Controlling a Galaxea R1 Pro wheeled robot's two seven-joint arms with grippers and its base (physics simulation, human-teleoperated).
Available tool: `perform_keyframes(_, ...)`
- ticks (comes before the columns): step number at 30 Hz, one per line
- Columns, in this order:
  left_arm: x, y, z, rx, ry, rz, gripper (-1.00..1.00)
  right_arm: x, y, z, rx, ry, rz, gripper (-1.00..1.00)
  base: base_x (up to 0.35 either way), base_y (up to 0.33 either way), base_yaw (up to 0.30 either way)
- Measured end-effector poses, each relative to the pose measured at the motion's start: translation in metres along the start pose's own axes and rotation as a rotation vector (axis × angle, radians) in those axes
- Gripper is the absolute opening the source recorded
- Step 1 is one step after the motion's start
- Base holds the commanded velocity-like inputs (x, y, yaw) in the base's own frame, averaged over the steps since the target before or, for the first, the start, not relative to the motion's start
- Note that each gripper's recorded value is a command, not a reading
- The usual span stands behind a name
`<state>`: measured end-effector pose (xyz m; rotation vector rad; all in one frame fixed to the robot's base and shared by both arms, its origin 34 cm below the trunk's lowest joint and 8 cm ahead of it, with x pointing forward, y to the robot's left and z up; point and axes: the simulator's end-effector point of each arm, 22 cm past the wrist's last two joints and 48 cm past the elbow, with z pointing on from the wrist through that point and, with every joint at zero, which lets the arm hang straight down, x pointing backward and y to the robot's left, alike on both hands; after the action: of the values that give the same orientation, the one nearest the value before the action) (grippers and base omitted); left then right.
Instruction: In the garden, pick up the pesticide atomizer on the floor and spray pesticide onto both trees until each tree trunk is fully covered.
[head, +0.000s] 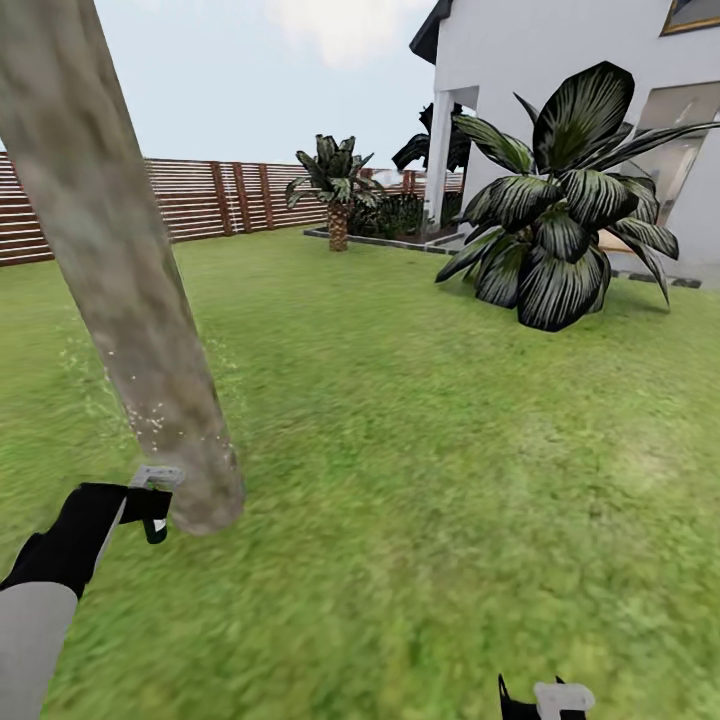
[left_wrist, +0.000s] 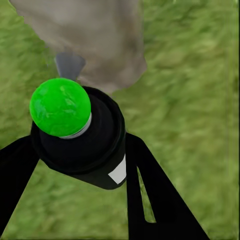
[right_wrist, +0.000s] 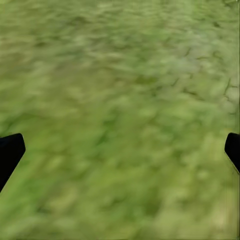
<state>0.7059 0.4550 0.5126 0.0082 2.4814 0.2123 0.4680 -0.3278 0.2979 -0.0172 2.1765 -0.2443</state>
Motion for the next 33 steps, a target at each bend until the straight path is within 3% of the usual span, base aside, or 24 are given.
perform_keyframes(2, 0.013, -0.014, 0.013, 0.013, -0.008, 0.018, -1.0, 0.0, -0.001, 0.0, 0.001, 0.0, 0.0, 1.0, 0.244, -0.185, 0.023)
perform_keyframes(4, 0.017, -0.009, 0.016, -0.025, -0.015, 0.023, -1.0, 0.0, -0.001, 0.0, 0.002, 0.0, 0.0, 1.0, 0.244, -0.18, 0.179)
perform_keyframes(8, 0.021, -0.011, 0.02, -0.027, -0.018, -0.025, -1.0, 0.0, 0.0, 0.0, 0.0, 0.0, 0.001, 1.0, 0.149, -0.102, 0.266)
perform_keyframes(14, 0.03, -0.011, 0.022, -0.029, -0.012, -0.043, -1.0, 0.0, -0.001, 0.0, 0.003, 0.0, 0.001, 1.0, 0.007, -0.022, 0.277)
perform_keyframes(16, 0.032, 0.01, 0.02, -0.1, -0.012, -0.072, -1.0, 0.0, -0.001, 0.0, 0.003, 0.0, 0.0, 1.0, 0.062, -0.228, 0.229)
perform_keyframes(18, 0.034, 0.016, 0.02, -0.124, -0.011, -0.089, -1.0, 0.0, -0.001, 0.0, 0.003, 0.0, 0.0, 1.0, 0.078, -0.255, 0.082)
perform_keyframes(26, 0.032, -0.019, 0.024, -0.074, -0.014, -0.102, -1.0, 0.0, -0.001, 0.0, 0.003, 0.0, 0.0, 1.0, 0.059, -0.268, 0.005)
perform_keyframes(33, 0.028, -0.015, 0.022, -0.086, -0.025, -0.103, -1.0, 0.0, -0.001, 0.0, 0.003, 0.0, 0.0, 1.0, 0.001, -0.274, 0.172)
